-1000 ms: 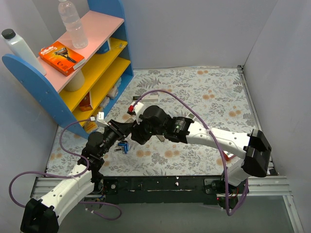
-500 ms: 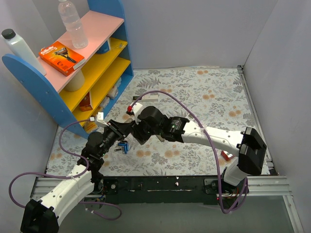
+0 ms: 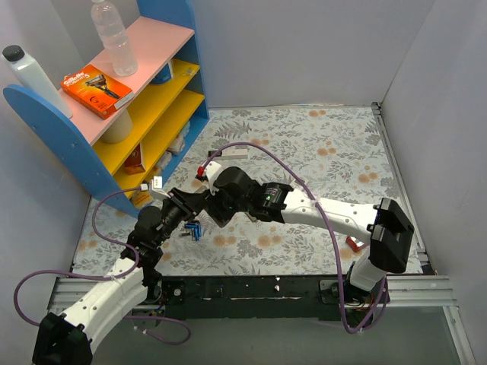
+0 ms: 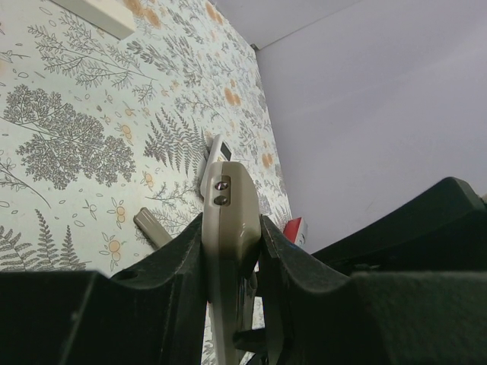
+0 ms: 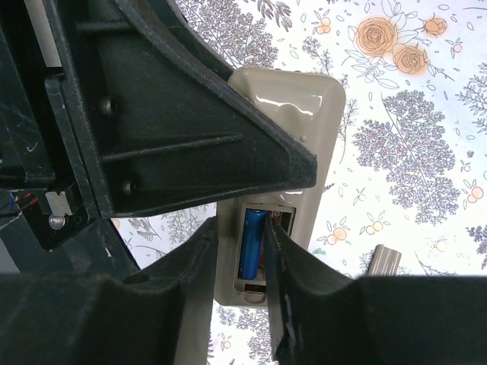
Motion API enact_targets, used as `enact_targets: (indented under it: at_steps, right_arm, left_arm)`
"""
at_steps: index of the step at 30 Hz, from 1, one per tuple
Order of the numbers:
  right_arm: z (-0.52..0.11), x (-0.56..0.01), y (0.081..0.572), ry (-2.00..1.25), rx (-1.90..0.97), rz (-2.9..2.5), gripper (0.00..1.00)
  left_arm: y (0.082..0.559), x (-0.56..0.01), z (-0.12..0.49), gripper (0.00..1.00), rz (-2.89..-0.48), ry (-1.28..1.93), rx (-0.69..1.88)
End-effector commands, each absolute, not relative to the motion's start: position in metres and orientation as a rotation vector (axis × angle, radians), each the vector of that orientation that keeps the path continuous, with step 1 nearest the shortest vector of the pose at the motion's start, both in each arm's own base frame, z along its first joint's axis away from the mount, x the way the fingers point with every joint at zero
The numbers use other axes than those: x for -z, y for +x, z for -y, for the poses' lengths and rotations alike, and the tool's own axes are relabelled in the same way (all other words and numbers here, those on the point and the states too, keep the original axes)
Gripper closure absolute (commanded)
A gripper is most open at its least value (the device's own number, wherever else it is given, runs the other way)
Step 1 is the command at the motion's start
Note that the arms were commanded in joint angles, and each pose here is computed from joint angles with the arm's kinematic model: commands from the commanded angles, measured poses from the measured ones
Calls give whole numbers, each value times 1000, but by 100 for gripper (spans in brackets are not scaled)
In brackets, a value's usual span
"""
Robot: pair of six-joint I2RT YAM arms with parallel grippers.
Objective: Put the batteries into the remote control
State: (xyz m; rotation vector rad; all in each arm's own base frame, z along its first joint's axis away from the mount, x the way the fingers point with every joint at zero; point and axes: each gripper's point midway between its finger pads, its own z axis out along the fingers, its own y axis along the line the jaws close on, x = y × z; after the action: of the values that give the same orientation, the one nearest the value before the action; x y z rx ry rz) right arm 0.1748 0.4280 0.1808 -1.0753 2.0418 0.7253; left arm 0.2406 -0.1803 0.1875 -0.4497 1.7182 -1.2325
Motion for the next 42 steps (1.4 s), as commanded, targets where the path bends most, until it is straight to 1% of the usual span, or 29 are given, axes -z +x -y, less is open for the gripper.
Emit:
enact_targets:
  at_steps: [1,3,4,9,10,12,13,14,15,18,21,24,25,30,35,37,38,39,42]
  right_arm:
    - [-444,-206,163,-1087,-798,-1965,56]
    - [-440,-216,167,-1060,-778,-1946,48]
    - [-438,-220,168,-1061,-773,-1934,41]
    - [-425,-253,172,-992,-771,-1874,30]
    - [-422,-258,174,-971,-764,-1867,24]
    - [-409,-271,180,-900,-737,-1852,17]
    - [-404,-276,183,-866,-731,-1850,6]
    - [-397,-289,184,-812,-748,-1825,4]
    - [-387,-283,190,-774,-712,-1835,4]
    - [-366,-296,203,-671,-725,-1821,4]
    - [-351,-283,215,-603,-770,-1910,3]
    - [-344,-264,226,-579,-722,-1968,4]
    - [-344,-257,227,-586,-708,-1987,5]
    - [-370,-203,225,-672,-684,-2168,10]
    - [-403,-158,217,-720,-746,-2271,18]
    - [-415,-151,215,-735,-761,-2282,22]
    - [-423,-138,211,-761,-755,-2304,23]
    - [-433,-139,209,-773,-789,-2298,24]
    - [-452,-120,201,-808,-811,-2318,30]
  left_arm:
    - [237,-231,184,100,-1603,-393,1311]
    - [237,-227,182,100,-1612,-403,1289]
    - [236,-228,180,100,-1604,-404,1285]
    - [238,-230,168,100,-1605,-408,1186]
    - [238,-231,165,100,-1602,-408,1167]
    - [235,-235,160,100,-1597,-405,1142]
    - [237,-244,153,100,-1570,-408,1104]
    - [237,-246,151,100,-1565,-408,1089]
    - [234,-248,147,100,-1568,-403,1071]
    - [229,-263,138,100,-1552,-382,1016]
    - [219,-282,127,100,-1513,-353,972]
    - [209,-297,119,100,-1485,-291,922]
    - [202,-305,114,100,-1454,-273,918]
    - [177,-319,99,100,-1356,-176,855]
    - [156,-330,86,100,-1236,-146,856]
    - [152,-335,84,100,-1217,-137,846]
    - [153,-334,83,100,-1221,-135,839]
    - [152,-334,84,100,-1223,-134,839]
    - [152,-334,85,100,-1219,-130,847]
